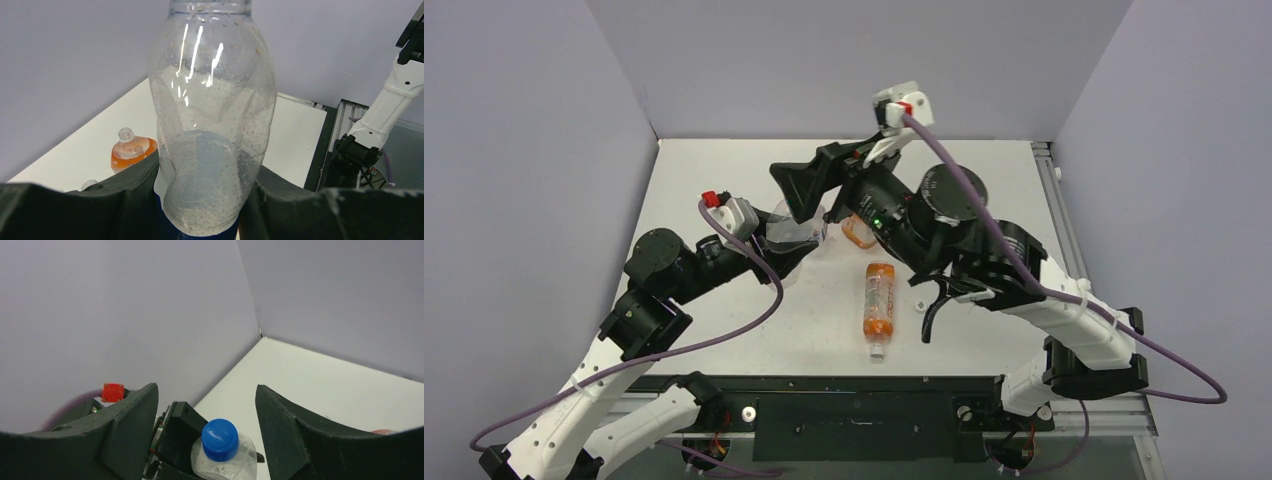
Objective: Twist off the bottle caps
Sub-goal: Pick up the plastic bottle at the center of the board, then unscrew the bottle cap from the plastic bottle.
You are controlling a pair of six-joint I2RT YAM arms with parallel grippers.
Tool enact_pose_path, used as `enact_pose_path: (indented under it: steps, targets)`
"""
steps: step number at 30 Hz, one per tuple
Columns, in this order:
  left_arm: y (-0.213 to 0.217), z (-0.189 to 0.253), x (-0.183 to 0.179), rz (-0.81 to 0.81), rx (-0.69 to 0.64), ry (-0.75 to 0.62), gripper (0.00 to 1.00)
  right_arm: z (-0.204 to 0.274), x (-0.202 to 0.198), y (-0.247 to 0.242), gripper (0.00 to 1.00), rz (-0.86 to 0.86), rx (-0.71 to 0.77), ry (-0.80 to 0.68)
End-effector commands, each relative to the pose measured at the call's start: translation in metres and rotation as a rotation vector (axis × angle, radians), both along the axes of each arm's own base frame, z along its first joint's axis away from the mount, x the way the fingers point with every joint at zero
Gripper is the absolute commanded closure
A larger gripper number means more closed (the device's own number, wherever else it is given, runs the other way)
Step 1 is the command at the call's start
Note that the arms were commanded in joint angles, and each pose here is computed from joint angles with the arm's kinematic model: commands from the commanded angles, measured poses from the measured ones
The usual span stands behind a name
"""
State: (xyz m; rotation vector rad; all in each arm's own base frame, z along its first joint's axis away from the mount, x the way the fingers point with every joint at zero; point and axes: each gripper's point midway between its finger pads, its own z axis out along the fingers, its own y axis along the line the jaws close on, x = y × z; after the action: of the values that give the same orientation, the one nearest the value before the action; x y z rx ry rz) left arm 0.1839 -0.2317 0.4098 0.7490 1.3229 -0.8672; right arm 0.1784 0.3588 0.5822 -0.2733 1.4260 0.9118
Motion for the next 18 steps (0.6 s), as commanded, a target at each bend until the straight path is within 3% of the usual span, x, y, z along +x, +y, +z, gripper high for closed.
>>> enact_pose_path:
  steps: [1,13,18]
  targets:
    - [0.004,0.013,-0.001,0.005,0.017,-0.103,0.97,-0.04,0.001,0.018,0.35,0.085,-0.128,0.071]
    - [0.003,0.019,0.0,0.009,0.004,-0.105,0.99,-0.05,0.006,0.021,0.51,0.092,-0.122,0.094]
    - [0.003,0.022,0.0,0.007,-0.009,-0.095,0.99,-0.058,0.008,0.025,0.43,0.086,-0.143,0.102]
